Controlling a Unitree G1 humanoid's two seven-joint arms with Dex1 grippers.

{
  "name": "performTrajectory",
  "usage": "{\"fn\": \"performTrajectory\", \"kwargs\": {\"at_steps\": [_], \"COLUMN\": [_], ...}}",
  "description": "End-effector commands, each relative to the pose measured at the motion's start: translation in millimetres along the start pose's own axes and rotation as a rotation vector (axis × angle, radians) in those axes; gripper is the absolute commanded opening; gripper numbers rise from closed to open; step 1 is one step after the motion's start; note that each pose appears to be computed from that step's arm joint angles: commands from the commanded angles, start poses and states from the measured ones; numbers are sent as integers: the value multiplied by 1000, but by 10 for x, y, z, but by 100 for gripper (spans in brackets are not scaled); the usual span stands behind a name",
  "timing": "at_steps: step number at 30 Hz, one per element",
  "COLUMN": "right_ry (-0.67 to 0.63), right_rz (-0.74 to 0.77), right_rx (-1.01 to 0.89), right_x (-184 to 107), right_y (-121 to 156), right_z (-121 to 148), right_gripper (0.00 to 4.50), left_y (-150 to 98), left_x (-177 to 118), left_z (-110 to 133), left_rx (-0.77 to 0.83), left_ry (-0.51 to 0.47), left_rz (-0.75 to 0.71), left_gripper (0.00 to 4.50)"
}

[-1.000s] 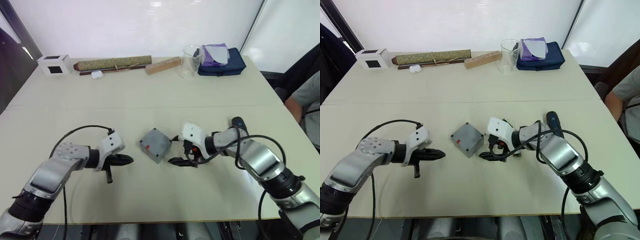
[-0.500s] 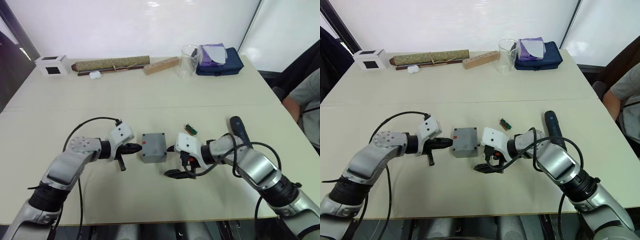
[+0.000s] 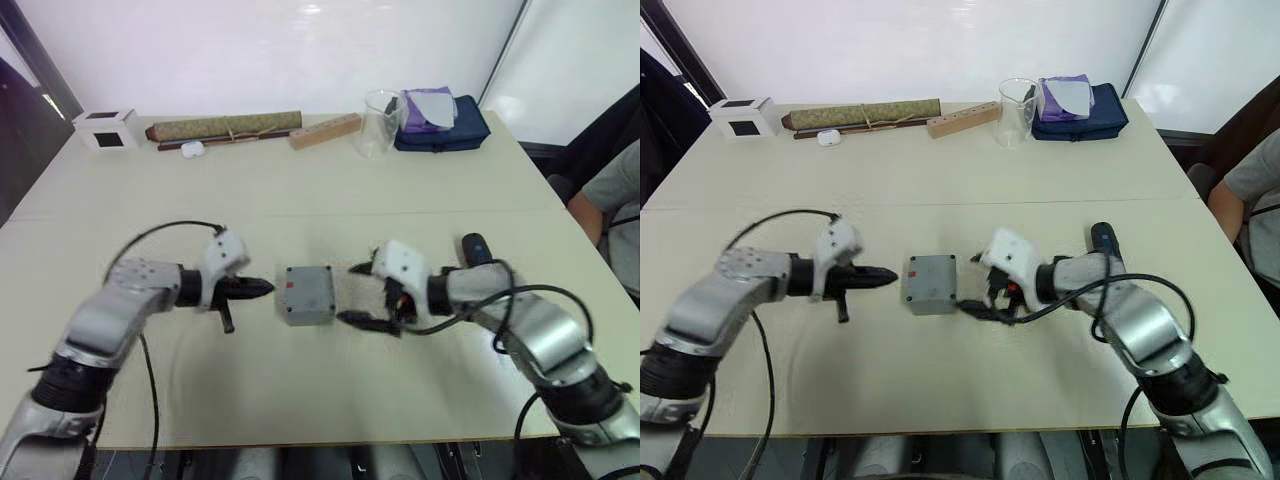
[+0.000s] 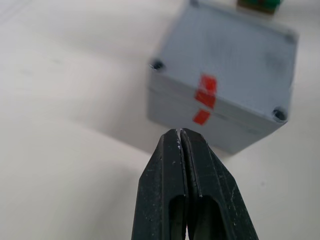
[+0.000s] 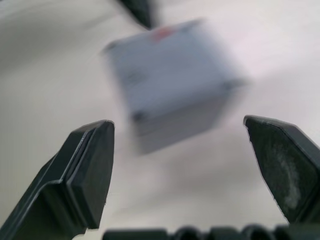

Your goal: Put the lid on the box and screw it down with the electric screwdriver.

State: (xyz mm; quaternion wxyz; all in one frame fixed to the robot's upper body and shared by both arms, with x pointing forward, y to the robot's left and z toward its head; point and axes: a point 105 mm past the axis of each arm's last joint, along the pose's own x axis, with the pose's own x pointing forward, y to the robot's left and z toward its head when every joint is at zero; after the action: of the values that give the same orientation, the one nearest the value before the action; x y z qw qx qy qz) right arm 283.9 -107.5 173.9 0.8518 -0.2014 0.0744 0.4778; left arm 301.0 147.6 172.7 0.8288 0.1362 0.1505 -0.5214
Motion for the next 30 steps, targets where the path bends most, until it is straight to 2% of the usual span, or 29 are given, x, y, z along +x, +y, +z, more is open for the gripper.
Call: {"fn": "performTrajectory", "kwargs": {"at_steps": [1,4,8,11,13,15,16,30], "right_ry": [29,69,61,49,43,46,48,51], "right_rz": [-178,-227,-281,-312,-321,-323,-327,-312], "right_rx": [83,131,200,211,222,226,227,244], "right_x": [-379,-443,-414,-395,-382,-359,-350,-229], "right_y": [-156,-135,-111,-121,-130,-129,-133,-139], "right_z": [-244,-449,-611,-649,-658,-680,-690,-768], "right_gripper": [449,449,449,378,313,228,208,208], "left_y": [-288,-390,-374,-387,-389,-387,-384,-358], "left_x": [-99,-48,92,130,136,141,142,149], "left_z": [461,442,423,420,408,389,381,331], "left_rx": [73,89,116,115,117,120,122,119], "left_ry": [-94,-64,-57,-59,-55,-47,-44,-31], "left_rz": [-153,-210,-212,-228,-232,-234,-233,-210], "left_gripper": [0,0,0,0,0,0,0,0]}}
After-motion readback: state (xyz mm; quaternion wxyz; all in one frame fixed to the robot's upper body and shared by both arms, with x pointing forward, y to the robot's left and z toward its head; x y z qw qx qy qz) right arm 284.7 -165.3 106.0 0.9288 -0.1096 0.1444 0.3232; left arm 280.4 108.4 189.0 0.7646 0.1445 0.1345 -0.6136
